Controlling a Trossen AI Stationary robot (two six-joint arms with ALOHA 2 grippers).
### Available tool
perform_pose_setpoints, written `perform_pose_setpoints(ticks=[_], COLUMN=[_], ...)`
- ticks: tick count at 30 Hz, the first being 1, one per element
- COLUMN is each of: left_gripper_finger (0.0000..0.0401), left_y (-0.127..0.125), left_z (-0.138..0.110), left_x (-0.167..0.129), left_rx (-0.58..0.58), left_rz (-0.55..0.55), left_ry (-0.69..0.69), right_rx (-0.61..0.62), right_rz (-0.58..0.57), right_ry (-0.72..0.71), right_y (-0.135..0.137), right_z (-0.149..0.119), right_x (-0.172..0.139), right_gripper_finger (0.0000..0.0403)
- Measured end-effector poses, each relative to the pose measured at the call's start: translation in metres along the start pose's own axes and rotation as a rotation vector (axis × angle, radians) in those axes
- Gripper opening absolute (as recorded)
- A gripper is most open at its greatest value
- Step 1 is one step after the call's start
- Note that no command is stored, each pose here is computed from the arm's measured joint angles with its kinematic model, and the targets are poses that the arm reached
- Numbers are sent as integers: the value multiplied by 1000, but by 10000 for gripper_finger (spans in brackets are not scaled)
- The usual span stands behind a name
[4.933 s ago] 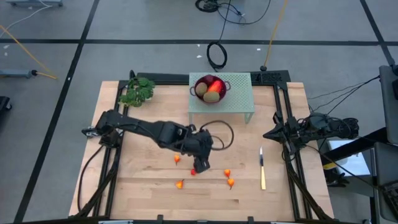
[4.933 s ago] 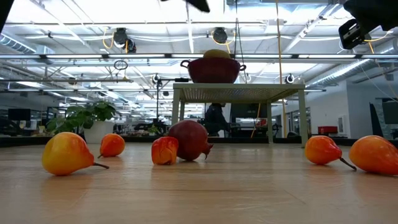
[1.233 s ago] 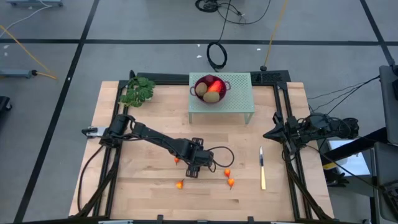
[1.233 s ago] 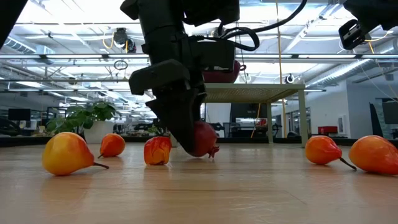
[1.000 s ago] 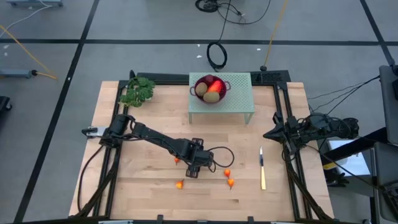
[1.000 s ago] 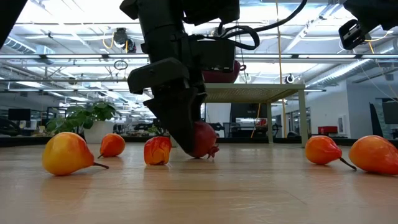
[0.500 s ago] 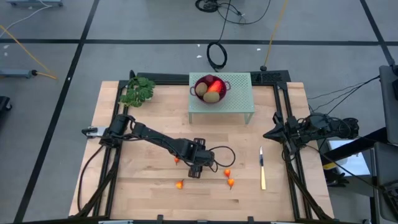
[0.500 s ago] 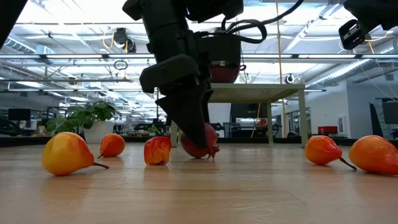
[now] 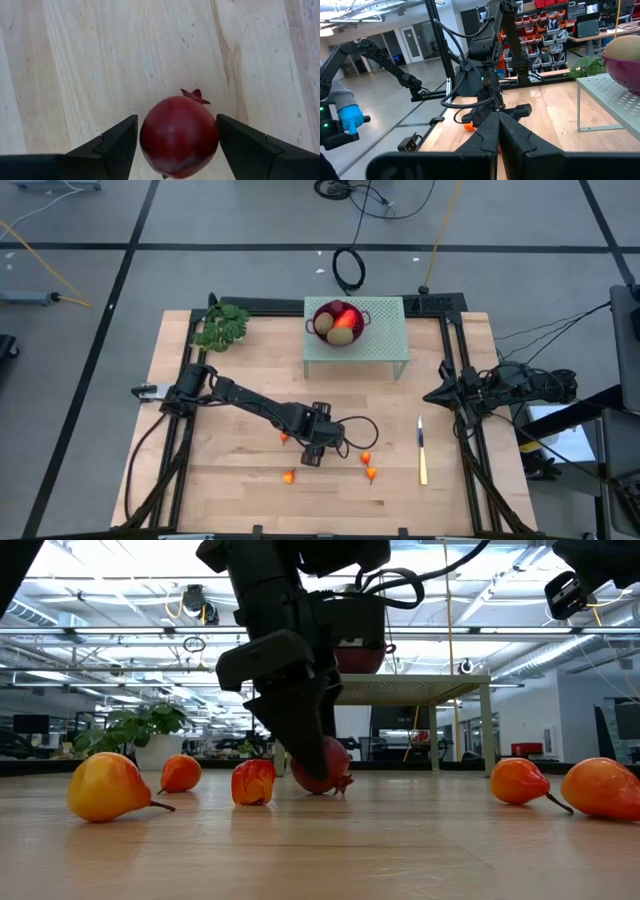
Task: Pick & Place Fruit
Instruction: Put the pomegranate into the strainer bowl
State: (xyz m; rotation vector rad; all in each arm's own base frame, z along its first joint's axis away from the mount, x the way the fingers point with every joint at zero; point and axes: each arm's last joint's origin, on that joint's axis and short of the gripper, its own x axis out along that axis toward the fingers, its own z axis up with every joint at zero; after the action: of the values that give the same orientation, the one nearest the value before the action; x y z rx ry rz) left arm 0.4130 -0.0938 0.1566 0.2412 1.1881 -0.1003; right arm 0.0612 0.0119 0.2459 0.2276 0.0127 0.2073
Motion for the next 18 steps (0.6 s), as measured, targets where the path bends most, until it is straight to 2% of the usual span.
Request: perform_pose_setpoints(ticks=[11, 18], left_gripper_finger=[204, 207], left_y=[0, 3], left_z=[0, 2], left_x=[0, -6], left_rx=[-1, -22], left_rz=[-2, 35], left_ry=[3, 25], right_rx=[0, 0], right_rz=[0, 0], right_ry=[0, 0], right_y=[0, 0], right_z=[0, 0], right_x=[0, 0], right_gripper_finger=[4, 4])
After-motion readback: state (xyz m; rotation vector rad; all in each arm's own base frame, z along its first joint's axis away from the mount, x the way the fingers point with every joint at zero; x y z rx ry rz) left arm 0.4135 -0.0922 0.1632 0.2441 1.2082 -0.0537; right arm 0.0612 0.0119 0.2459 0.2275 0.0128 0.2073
